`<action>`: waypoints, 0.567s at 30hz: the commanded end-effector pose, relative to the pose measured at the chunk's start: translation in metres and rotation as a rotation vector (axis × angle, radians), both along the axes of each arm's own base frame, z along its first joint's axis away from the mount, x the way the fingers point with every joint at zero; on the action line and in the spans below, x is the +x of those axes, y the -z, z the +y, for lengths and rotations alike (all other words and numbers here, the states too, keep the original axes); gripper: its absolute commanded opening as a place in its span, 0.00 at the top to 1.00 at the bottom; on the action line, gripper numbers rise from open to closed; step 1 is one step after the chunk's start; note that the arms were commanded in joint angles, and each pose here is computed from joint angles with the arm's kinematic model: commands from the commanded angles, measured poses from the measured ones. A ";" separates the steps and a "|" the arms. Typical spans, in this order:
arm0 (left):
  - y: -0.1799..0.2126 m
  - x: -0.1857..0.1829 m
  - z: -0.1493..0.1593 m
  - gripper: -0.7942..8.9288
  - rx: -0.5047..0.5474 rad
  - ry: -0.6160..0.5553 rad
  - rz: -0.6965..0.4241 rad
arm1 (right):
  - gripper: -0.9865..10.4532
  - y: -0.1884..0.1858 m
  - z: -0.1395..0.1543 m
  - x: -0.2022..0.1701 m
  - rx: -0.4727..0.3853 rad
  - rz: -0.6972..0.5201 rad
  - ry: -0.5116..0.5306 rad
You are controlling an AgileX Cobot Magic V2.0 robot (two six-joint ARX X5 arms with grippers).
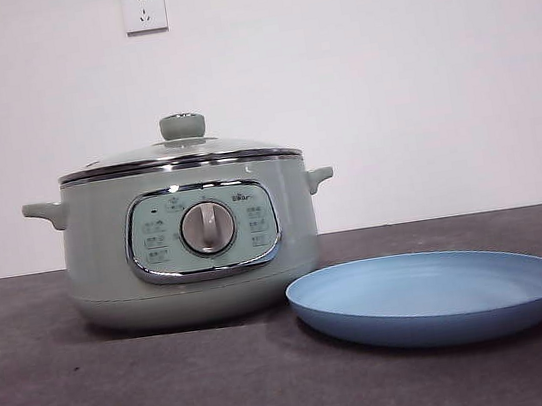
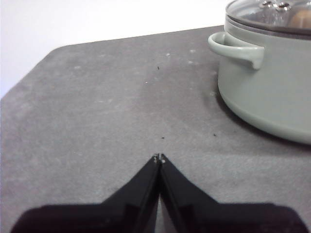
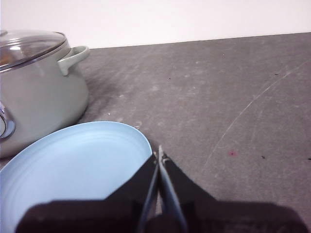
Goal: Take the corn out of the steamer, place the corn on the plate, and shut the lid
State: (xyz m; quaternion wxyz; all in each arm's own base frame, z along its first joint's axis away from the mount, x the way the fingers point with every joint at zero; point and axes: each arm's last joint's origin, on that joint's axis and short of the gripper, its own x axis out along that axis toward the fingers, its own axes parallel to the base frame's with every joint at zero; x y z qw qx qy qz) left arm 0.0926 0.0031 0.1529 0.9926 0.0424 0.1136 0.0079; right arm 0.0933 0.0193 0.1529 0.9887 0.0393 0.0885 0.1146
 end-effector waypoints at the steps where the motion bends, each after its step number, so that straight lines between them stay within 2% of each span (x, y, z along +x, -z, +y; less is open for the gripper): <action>1: 0.003 0.001 0.000 0.92 -0.096 -0.020 -0.001 | 0.91 0.005 0.000 0.001 0.031 0.021 0.003; 4: 0.003 0.001 0.000 0.92 -0.134 -0.028 -0.006 | 0.91 0.004 0.000 0.001 0.079 0.025 0.012; 14: -0.003 0.002 0.000 0.92 -0.150 -0.022 -0.063 | 0.92 0.004 0.000 0.001 0.083 0.025 0.012; 17: -0.009 0.001 -0.001 0.93 -0.215 0.007 -0.084 | 0.92 -0.001 0.000 0.000 0.159 0.028 0.024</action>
